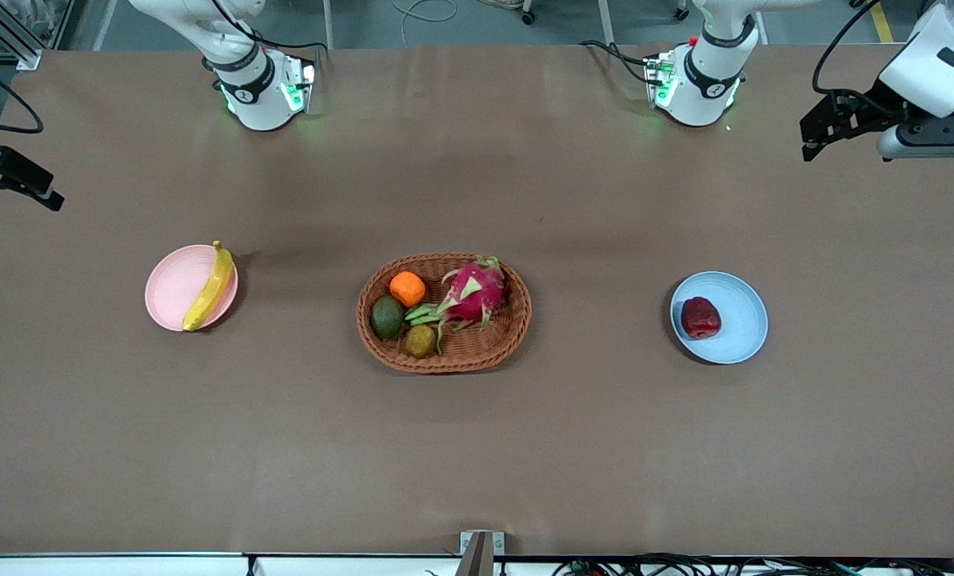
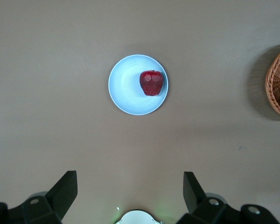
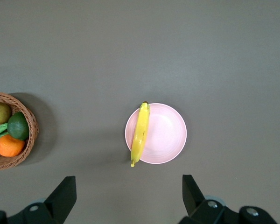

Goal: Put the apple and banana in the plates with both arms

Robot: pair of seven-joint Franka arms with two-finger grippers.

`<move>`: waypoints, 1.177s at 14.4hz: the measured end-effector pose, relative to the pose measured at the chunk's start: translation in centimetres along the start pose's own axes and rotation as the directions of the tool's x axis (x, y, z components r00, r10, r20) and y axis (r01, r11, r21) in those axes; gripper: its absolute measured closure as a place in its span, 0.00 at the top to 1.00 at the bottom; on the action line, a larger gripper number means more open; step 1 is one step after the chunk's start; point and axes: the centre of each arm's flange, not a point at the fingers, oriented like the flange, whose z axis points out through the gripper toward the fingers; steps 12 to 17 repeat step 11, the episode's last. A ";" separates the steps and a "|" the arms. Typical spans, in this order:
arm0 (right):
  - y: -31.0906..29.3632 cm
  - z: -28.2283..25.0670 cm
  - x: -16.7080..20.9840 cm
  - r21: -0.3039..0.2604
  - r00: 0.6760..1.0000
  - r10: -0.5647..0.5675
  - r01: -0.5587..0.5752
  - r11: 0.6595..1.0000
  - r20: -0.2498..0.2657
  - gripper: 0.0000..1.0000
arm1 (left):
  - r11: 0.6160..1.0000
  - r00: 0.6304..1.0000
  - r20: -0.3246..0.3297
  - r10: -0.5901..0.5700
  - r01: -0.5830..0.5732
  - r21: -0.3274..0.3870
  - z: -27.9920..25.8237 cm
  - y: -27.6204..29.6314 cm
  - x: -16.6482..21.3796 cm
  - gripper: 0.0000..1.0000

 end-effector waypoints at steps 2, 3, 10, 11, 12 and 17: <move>0.0 0.2 0.0 -0.013 1.000 -0.007 0.007 1.000 0.001 1.00 | 0.999 1.000 0.013 -0.014 0.014 -0.028 0.4 -0.7 -0.3 1.00; 0.0 0.2 0.0 -0.017 1.000 -0.011 0.011 1.000 0.001 1.00 | 0.999 1.000 0.017 -0.020 0.020 -0.033 0.6 -1.0 -0.4 1.00; 0.1 0.2 0.1 -0.042 1.000 -0.018 0.017 0.999 -0.004 1.00 | 0.999 1.000 0.016 -0.026 0.027 -0.038 0.8 -1.4 0.3 1.00; 0.1 0.2 0.1 -0.052 1.000 -0.020 0.020 0.998 -0.006 1.00 | 0.999 1.000 0.016 -0.026 0.027 -0.038 0.9 -1.4 0.4 1.00; 0.1 0.2 0.1 -0.052 1.000 -0.020 0.020 0.998 -0.006 1.00 | 0.999 1.000 0.016 -0.026 0.027 -0.038 0.9 -1.4 0.4 1.00; 0.1 0.2 0.1 -0.052 1.000 -0.020 0.020 0.998 -0.006 1.00 | 0.999 1.000 0.016 -0.026 0.027 -0.038 0.9 -1.4 0.4 1.00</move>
